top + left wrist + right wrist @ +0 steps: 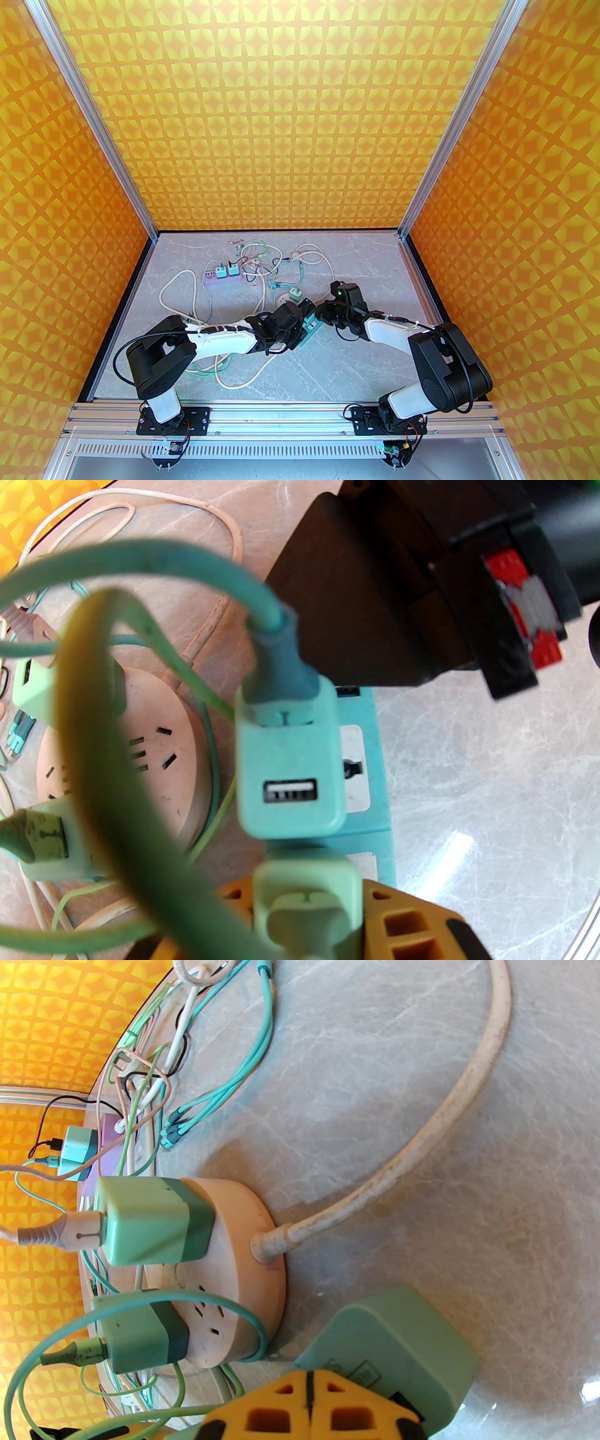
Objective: Pull the plug off the socket
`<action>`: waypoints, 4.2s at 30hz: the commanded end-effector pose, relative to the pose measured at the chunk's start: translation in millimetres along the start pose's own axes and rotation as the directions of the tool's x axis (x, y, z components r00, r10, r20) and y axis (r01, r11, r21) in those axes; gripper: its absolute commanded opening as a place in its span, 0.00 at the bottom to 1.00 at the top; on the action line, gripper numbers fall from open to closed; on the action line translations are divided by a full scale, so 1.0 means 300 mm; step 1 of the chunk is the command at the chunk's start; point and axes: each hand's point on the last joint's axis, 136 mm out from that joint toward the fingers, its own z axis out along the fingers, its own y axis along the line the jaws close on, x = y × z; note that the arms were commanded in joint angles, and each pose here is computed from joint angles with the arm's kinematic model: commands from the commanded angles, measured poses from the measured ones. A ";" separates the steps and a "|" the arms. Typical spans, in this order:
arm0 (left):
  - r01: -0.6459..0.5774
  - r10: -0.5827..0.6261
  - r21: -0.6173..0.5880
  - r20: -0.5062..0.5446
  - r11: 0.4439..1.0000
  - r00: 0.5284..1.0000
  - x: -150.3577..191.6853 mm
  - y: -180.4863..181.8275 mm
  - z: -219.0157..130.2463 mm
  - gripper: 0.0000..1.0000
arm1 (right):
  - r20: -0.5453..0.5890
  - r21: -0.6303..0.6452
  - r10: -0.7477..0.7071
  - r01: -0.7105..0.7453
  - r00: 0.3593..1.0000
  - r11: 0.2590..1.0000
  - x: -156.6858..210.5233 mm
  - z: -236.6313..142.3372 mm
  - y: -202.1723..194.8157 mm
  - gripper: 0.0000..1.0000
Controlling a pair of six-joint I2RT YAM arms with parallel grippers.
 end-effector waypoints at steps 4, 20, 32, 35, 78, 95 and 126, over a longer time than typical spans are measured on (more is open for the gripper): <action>0.002 0.003 -0.084 0.065 0.996 0.998 -0.086 0.035 -0.046 0.17 | -0.129 0.220 0.065 -0.035 0.989 0.975 0.168 0.016 -0.211 0.00; 0.141 -0.139 -0.015 0.104 0.990 0.985 -0.122 0.064 -0.112 0.11 | -0.127 0.234 0.050 -0.020 0.991 0.972 0.176 0.001 -0.223 0.00; 0.142 -0.144 0.020 0.115 0.990 0.983 -0.130 0.065 -0.158 0.10 | -0.121 0.232 0.048 -0.018 0.992 0.973 0.177 -0.005 -0.223 0.00; 0.149 -0.150 0.023 0.129 0.989 0.980 -0.145 0.066 -0.185 0.10 | -0.123 0.230 0.045 -0.016 0.991 0.973 0.176 -0.006 -0.220 0.00; 0.279 -0.304 0.180 0.125 0.943 0.945 0.124 -0.019 -0.406 0.13 | 0.120 0.112 -0.141 0.128 0.983 0.985 -0.035 -0.298 0.047 0.37; 0.207 -0.196 0.296 -0.065 0.933 0.978 0.212 -0.215 -0.218 0.30 | 0.129 0.125 -0.133 0.117 0.983 0.985 -0.012 -0.314 0.021 0.38; 0.187 -0.191 0.041 0.237 0.982 0.952 -0.114 0.048 -0.419 0.99 | 0.067 0.087 -0.080 0.074 0.995 0.993 0.042 -0.228 -0.011 0.34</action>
